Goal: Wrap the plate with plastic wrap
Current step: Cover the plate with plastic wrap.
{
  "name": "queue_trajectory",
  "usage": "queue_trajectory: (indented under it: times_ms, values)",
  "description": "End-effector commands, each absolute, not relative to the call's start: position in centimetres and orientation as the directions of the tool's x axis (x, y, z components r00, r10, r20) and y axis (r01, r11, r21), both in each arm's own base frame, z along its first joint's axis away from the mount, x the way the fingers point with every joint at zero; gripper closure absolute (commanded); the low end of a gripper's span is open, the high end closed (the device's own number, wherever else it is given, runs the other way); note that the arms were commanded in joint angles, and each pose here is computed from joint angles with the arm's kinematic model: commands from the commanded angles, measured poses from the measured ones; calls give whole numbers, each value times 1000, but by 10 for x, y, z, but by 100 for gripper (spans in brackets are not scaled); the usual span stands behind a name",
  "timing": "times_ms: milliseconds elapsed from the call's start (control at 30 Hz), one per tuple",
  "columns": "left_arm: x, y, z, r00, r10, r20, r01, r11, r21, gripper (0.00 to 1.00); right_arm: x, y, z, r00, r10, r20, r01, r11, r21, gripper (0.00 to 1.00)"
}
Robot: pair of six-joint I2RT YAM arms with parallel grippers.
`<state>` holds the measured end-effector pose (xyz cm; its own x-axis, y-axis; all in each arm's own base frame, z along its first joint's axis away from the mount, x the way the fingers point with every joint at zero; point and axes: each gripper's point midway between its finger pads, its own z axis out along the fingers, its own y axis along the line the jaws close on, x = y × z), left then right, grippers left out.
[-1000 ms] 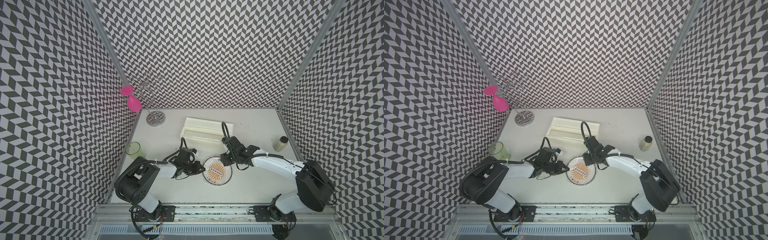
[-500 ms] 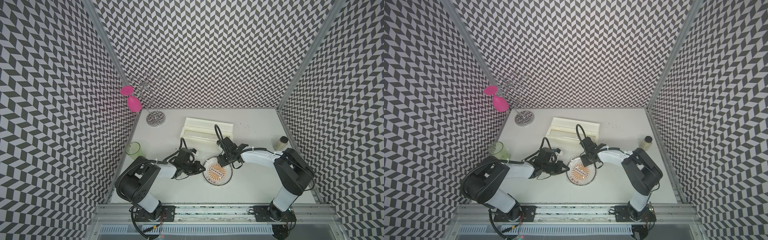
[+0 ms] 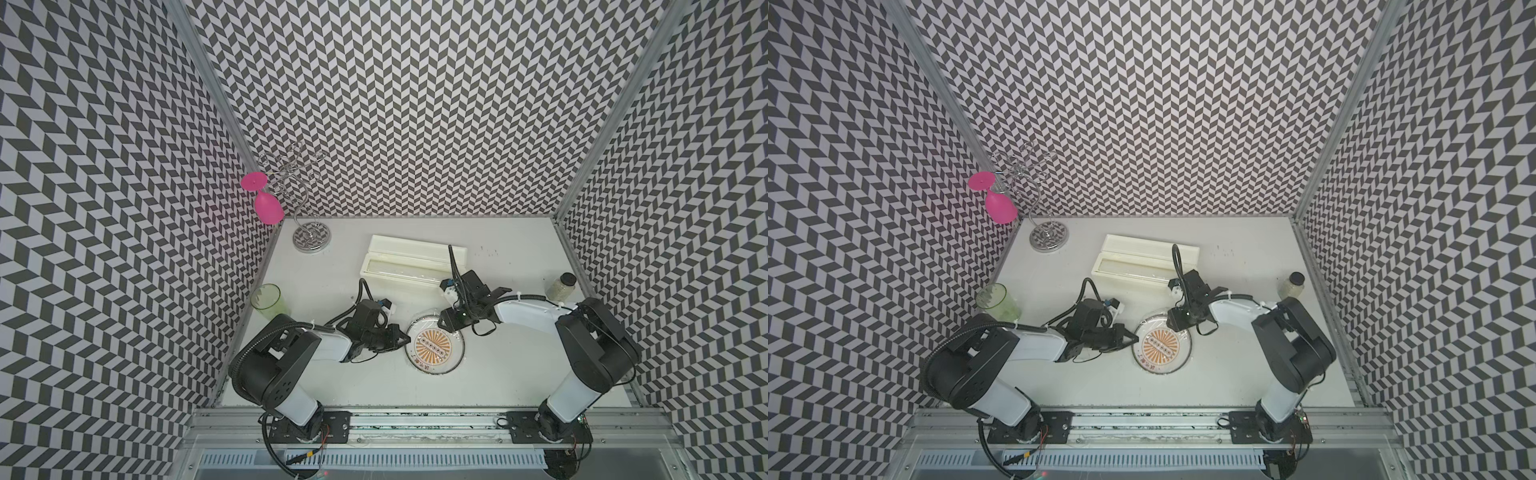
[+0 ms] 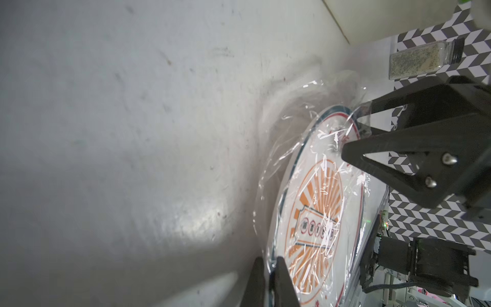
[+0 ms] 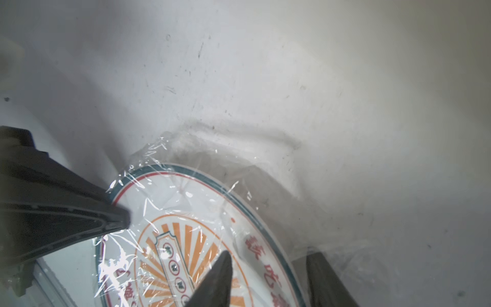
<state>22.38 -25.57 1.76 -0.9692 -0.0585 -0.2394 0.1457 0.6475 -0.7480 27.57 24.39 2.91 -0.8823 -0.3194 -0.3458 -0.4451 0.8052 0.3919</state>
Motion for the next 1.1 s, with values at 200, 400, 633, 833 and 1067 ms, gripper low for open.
queue_trajectory:
  times_ms: [200, 400, 633, 833, 1067]
  values:
    - [199, -217, -35, -982, -49, -183, 67, 814, -576, 100, 246, 263, 25, -910, -306, -279, -413, 713, 566, 81]
    - [208, -225, -19, -975, -50, -215, 91, 795, -599, 100, 261, 250, 21, -909, -266, -322, -402, 764, 504, 90]
    - [223, -227, 2, -969, -65, -240, 101, 780, -617, 89, 270, 238, 30, -903, -267, -337, -399, 814, 422, 56]
    - [241, -225, 33, -954, -96, -283, 117, 751, -650, 67, 281, 229, 54, -896, -244, -371, -386, 841, 378, 35]
    - [259, -211, 88, -898, -131, -420, 199, 731, -653, 49, 282, 219, 104, -880, -189, -435, -382, 827, 413, 26]
